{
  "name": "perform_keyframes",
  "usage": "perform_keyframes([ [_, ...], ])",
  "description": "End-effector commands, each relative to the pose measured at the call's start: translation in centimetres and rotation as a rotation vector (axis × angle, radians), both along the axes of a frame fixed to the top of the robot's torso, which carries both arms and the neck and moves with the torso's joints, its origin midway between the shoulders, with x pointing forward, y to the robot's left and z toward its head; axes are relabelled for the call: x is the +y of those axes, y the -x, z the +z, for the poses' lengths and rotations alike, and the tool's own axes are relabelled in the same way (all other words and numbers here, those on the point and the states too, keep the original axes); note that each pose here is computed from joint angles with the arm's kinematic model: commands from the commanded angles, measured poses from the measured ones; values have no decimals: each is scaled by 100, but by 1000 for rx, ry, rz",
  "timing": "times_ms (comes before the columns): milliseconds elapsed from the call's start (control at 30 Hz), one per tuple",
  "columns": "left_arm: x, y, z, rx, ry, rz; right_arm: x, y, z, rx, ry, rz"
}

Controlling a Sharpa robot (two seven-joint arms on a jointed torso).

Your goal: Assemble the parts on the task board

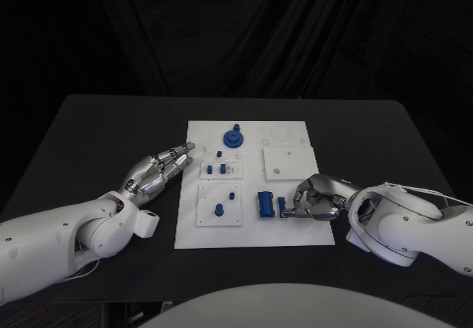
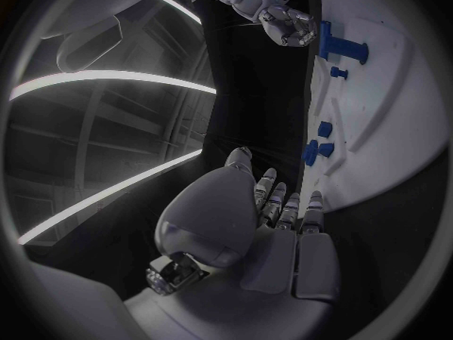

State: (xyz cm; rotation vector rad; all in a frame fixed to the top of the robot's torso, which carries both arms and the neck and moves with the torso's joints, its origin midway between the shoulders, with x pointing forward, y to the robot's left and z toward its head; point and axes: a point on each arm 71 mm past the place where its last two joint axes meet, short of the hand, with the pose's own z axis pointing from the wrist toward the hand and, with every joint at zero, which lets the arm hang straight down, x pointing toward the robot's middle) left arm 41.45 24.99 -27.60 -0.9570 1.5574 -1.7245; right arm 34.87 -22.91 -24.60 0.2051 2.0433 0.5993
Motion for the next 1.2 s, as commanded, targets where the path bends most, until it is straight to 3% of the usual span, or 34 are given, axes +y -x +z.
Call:
perform_keyframes([
  [33, -16, 8, 38, -45, 39, -6, -4, 12, -25, 15, 18, 10],
  [1200, -44, 16, 28, -41, 47, -16, 6, -67, -112, 24, 79, 2],
])
